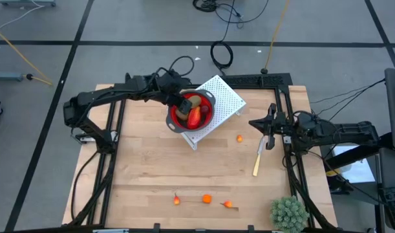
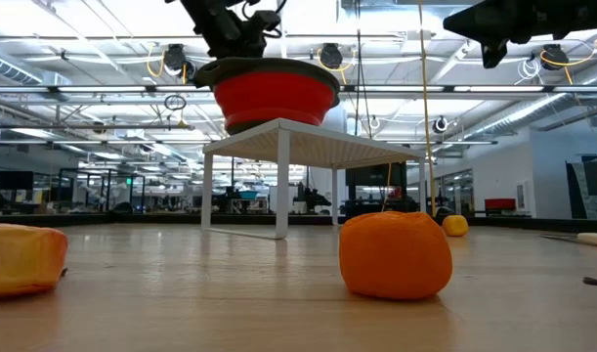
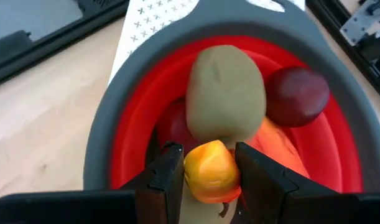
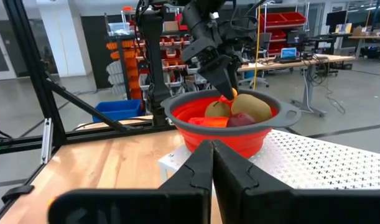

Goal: Pick & Place Fruit
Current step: Put the top left peach into the red strainer bowl on the shelf

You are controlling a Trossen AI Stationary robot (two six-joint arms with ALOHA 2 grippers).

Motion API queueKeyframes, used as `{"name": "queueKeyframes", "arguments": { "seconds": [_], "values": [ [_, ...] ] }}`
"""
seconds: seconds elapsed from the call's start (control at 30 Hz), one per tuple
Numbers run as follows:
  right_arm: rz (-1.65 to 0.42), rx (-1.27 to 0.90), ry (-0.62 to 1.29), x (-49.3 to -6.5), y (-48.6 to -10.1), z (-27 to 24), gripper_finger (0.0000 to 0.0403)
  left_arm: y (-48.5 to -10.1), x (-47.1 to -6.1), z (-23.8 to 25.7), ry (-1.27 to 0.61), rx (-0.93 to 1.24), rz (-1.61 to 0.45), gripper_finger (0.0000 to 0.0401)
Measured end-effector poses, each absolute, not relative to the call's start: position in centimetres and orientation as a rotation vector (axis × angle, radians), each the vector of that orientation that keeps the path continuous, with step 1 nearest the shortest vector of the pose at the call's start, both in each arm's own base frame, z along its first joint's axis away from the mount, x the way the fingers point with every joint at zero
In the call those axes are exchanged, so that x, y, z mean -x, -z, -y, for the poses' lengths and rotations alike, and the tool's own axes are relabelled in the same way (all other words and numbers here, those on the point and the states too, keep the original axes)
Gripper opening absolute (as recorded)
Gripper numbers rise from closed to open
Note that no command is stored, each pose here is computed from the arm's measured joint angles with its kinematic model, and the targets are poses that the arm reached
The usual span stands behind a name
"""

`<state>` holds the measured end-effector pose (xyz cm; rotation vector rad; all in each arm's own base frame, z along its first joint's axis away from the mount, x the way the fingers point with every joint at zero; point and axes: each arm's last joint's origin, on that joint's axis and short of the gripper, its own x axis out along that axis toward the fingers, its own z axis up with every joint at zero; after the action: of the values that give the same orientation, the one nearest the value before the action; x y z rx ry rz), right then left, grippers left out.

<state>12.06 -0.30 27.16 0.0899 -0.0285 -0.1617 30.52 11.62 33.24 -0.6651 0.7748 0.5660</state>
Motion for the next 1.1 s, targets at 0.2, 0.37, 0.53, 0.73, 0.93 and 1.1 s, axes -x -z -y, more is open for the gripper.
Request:
{"name": "queueKeyframes", "arguments": {
  "seconds": [0.2, 0.37, 0.53, 0.73, 0.93, 1.1],
  "values": [
    [0.029, -0.095, 0.162, -12.06, -27.16, 0.30, 0.0000, -33.21, -30.48, -11.66, -0.599, 0.711, -0.763, 0.0131],
    [0.029, -0.095, 0.162, -12.06, -27.16, 0.30, 0.0000, -33.22, -30.49, -11.66, -0.601, 0.717, -0.760, 0.0131],
    [0.029, -0.095, 0.162, -12.06, -27.16, 0.30, 0.0000, -33.23, -30.50, -11.67, -0.583, 0.678, -0.769, 0.0132],
    [0.028, -0.095, 0.162, -12.06, -27.16, 0.30, 0.0000, -33.23, -30.50, -11.67, -0.578, 0.664, -0.772, 0.0150],
    [0.028, -0.095, 0.162, -12.06, -27.16, 0.30, 0.0000, -33.23, -30.51, -11.67, -0.559, 0.623, -0.783, 0.0209],
    [0.029, -0.095, 0.162, -12.06, -27.16, 0.30, 0.0000, -33.53, -30.23, -11.72, -0.559, 0.627, -0.771, 0.0249]
  ]
}}
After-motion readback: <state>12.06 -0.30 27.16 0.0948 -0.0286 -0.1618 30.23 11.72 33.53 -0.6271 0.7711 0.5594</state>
